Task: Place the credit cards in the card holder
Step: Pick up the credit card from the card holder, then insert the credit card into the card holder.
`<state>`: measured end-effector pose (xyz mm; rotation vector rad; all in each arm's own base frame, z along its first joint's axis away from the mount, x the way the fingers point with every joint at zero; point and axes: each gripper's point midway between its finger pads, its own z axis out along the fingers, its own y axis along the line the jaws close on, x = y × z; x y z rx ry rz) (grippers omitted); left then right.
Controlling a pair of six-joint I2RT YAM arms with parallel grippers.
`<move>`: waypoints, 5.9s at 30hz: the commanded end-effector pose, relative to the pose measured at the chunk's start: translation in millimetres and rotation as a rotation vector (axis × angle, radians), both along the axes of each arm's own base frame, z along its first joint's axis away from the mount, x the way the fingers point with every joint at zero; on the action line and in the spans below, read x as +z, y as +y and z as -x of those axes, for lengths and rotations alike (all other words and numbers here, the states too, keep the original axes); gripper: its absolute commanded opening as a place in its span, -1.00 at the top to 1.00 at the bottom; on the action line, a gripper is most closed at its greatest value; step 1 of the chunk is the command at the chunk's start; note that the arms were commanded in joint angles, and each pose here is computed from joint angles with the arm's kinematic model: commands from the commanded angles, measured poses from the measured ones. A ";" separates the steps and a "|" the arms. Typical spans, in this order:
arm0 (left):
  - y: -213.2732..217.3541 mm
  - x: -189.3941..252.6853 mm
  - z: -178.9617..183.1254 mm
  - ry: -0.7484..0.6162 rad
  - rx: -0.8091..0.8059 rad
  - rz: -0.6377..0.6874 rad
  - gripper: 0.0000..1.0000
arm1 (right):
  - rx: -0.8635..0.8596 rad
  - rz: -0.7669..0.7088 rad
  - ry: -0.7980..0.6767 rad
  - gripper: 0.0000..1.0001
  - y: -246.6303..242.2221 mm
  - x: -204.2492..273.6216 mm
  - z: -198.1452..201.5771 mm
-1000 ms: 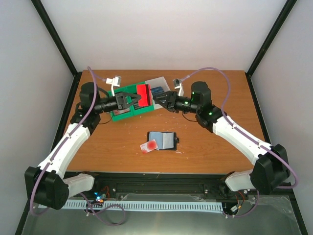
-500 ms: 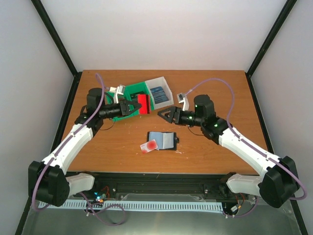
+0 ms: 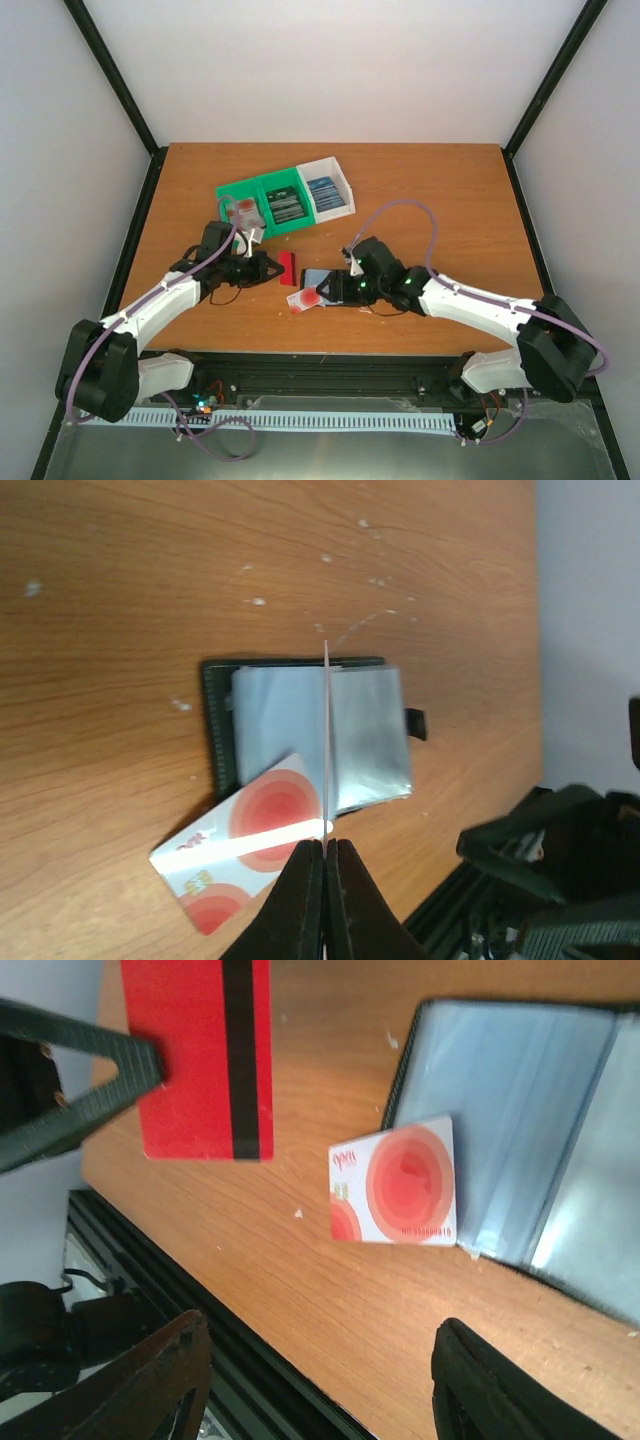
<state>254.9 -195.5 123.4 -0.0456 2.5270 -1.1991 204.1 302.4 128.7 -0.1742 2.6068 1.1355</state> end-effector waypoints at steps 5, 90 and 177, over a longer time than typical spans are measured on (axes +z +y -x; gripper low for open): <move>19.3 -36.9 -7.1 0.034 0.088 -0.151 0.99 | -0.180 0.041 0.032 -0.20 10.8 -35.5 2.5; -16.7 7.9 -15.0 -0.093 -0.211 -0.072 0.99 | -0.252 -0.047 -0.105 0.94 -74.0 -2.7 -12.0; -8.7 -88.0 -21.0 0.183 -0.156 -0.197 0.99 | -0.116 0.014 0.167 0.18 -15.0 -99.8 -39.8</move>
